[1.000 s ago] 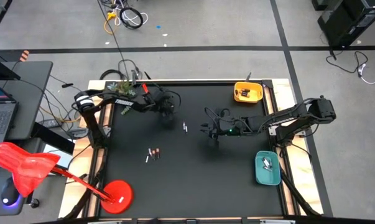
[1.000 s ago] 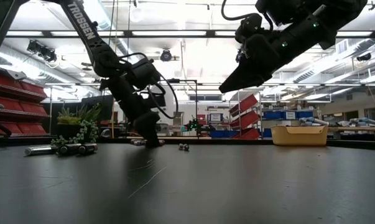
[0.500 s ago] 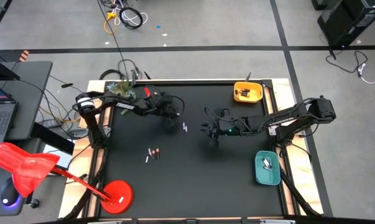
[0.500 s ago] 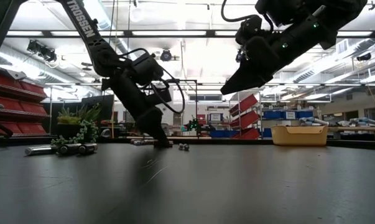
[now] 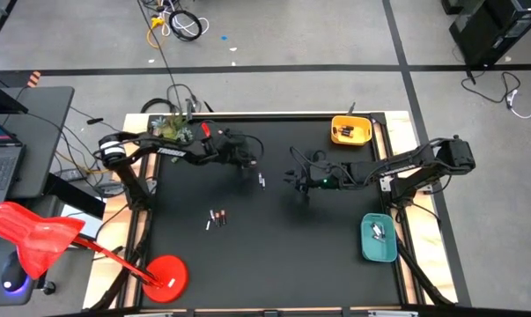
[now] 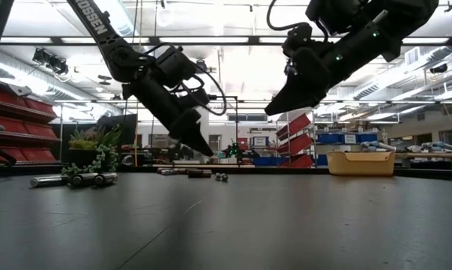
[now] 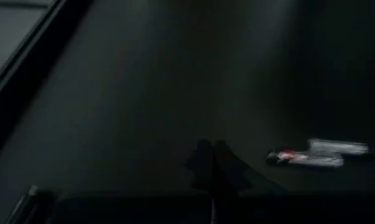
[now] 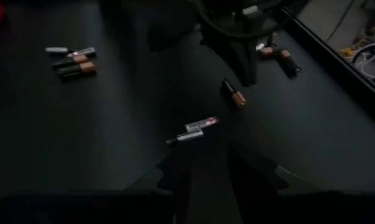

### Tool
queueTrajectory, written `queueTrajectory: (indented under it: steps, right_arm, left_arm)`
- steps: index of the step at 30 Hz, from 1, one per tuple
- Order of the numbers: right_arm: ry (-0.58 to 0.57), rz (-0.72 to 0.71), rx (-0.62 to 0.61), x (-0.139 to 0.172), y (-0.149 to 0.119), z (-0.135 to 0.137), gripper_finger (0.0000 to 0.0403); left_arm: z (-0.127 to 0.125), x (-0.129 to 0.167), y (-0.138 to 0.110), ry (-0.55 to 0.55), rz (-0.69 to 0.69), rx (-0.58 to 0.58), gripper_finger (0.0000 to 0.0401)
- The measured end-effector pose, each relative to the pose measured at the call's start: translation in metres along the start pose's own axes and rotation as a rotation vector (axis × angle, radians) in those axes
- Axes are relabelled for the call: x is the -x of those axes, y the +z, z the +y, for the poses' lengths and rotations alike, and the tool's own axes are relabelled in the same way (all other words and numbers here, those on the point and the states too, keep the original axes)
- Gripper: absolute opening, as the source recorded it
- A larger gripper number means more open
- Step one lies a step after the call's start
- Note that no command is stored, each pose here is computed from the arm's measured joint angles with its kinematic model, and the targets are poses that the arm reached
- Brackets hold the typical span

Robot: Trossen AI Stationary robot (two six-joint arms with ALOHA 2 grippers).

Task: Sort batteries
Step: Put the black battery into the yellow bin

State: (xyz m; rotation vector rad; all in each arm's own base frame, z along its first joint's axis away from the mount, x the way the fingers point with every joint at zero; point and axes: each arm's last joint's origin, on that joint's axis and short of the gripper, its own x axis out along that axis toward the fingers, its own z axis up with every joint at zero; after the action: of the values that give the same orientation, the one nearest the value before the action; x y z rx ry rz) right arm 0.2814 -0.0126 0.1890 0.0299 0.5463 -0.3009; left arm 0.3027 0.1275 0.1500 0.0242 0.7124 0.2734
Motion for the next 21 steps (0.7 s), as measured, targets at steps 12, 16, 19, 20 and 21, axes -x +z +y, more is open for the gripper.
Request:
queueTrajectory:
  steps: [12, 16, 19, 20, 21]
  right_arm:
    - [0.02, -0.005, -0.003, 0.001, 0.0, 0.003, 0.0113]
    - [0.033, -0.001, 0.007, 0.002, -0.001, 0.008, 0.0113]
    - [0.037, -0.009, 0.011, 0.002, 0.0, 0.009, 0.0113]
    - [0.038, -0.016, 0.013, 0.002, 0.001, 0.009, 0.0113]
    - [0.037, -0.024, 0.015, 0.002, 0.002, 0.008, 0.0113]
  left_arm:
    - [-0.004, 0.001, -0.013, -0.055, -0.068, -0.022, 0.0132]
    - [-0.006, 0.006, -0.039, -0.005, -0.172, -0.01, 0.0137]
    - [-0.005, 0.01, -0.053, 0.019, -0.227, 0.011, 0.0137]
    - [-0.006, 0.01, -0.056, 0.02, -0.236, 0.019, 0.0137]
    - [-0.007, 0.009, -0.058, 0.014, -0.241, 0.03, 0.0137]
